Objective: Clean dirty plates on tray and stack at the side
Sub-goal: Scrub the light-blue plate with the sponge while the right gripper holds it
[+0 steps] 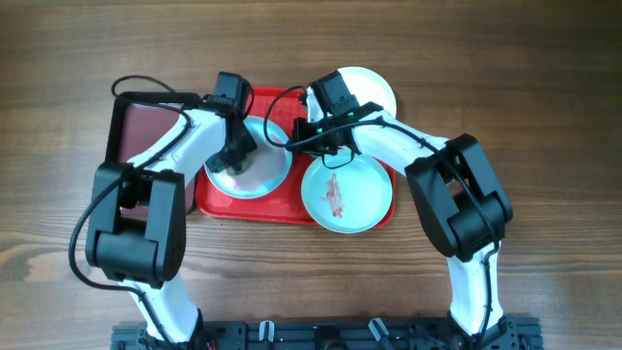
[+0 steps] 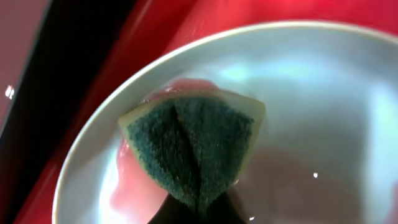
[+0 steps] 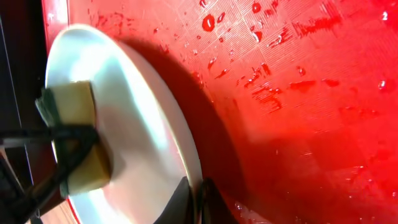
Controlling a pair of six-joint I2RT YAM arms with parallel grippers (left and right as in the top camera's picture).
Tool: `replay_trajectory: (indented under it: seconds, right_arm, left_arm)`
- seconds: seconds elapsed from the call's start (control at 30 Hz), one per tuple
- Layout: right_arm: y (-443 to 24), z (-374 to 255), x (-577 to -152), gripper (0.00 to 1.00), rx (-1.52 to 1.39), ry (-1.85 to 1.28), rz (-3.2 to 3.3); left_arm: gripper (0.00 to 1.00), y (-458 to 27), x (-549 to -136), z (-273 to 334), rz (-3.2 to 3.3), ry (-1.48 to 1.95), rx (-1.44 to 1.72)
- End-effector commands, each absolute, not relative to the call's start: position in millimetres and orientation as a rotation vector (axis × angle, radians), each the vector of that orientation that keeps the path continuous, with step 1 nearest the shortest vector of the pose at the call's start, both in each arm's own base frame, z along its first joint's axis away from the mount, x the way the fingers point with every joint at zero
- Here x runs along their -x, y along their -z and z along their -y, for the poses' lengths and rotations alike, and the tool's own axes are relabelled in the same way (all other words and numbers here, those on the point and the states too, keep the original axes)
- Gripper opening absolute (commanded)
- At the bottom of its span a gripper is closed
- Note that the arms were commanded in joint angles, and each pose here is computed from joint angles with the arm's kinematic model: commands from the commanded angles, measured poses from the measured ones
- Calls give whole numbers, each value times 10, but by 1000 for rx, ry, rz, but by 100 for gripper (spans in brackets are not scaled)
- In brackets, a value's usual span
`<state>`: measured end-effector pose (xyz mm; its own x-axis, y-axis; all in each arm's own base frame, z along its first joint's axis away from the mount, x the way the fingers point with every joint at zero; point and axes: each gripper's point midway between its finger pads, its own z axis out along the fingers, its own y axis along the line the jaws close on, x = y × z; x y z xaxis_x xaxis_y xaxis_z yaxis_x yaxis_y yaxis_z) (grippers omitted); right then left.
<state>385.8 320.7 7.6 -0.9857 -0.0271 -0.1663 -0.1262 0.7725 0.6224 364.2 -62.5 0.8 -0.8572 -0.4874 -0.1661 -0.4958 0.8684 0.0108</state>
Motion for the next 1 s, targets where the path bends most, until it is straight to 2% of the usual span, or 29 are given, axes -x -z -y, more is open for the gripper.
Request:
replay_trajectory:
  seconds: [0.0,0.03,0.13,0.27,0.33,0.43,0.5,0.63,0.83,0.97]
  right_arm:
    - [129,-3141,-3833,4,87,-954,-2863]
    - [129,-3141,-3833,4,87,-954,-2863]
    - [129,-3141,-3831,4,88,-955,-2864]
    - [129,-3142,-3833,4,87,-955,-2863]
    - [129,-3142,-3832,4,87,-955,-2864]
    - [129,-3141,-3830,4,88,-955,-2864]
    - [130,-3141,-3831,4,87,-955,-2864]
    - [129,-3141,-3831,4,87,-955,-2864]
    - [129,-3141,-3830,4,88,-955,-2864]
    - [132,-3139,-3826,4,87,-954,-2867]
  left_arm:
    - [4,324,-3077,975,-3210,201,621]
    - [4,248,-3021,1261,-3260,494,412]
    - [4,119,-2970,1539,-3243,805,188]
    - [4,121,-3098,1574,-3182,823,147]
    - [4,117,-3354,1615,-3069,825,95]
    - [4,149,-3706,1516,-2948,680,109]
    - [4,202,-3966,1238,-2870,425,265]
    - [4,203,-4153,711,-2739,24,497]
    - [4,271,-3885,559,-2796,-101,652]
    - [4,344,-3391,986,-3063,165,632]
